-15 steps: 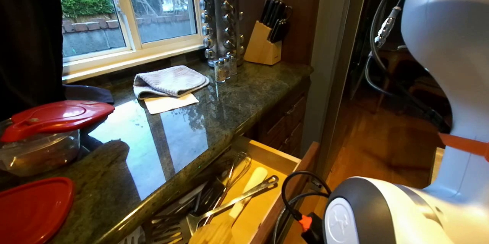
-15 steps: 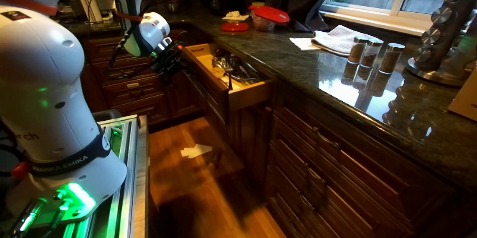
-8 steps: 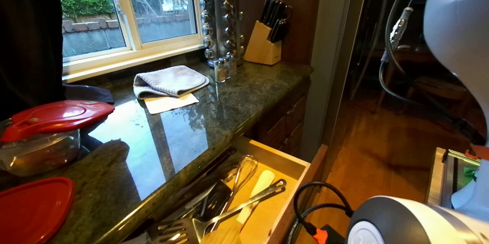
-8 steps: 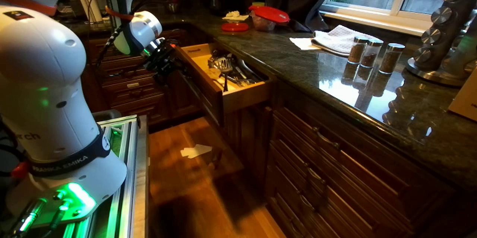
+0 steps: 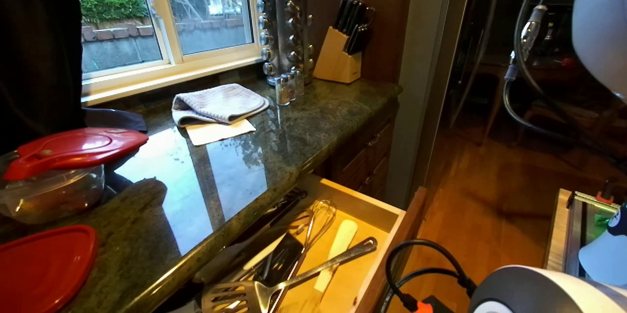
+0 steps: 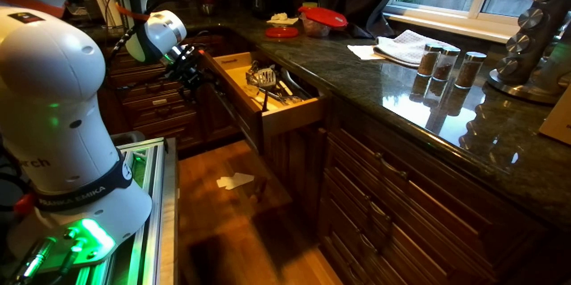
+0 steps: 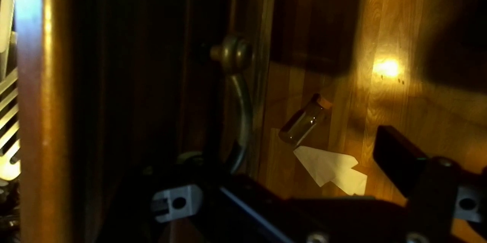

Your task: Open the top drawer on the left.

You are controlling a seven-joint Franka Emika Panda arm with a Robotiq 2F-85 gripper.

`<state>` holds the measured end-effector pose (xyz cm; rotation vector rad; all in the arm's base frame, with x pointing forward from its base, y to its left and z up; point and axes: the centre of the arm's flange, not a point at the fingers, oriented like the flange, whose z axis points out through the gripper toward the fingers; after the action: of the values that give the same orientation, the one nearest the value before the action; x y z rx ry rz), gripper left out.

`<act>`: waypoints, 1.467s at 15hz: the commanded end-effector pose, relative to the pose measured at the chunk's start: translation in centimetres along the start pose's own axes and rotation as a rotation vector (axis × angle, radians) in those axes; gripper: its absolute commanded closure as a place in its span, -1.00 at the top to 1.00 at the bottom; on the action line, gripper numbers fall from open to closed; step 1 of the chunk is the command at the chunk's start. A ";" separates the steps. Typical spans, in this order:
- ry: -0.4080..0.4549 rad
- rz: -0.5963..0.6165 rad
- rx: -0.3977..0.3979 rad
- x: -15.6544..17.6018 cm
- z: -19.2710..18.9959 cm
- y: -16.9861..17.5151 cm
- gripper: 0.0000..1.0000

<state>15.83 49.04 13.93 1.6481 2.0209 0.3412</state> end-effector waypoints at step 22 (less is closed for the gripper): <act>0.057 -0.024 -0.063 0.8 -6.0 -2.2 1.00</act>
<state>12.48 50.69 16.27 1.5790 2.0686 0.4304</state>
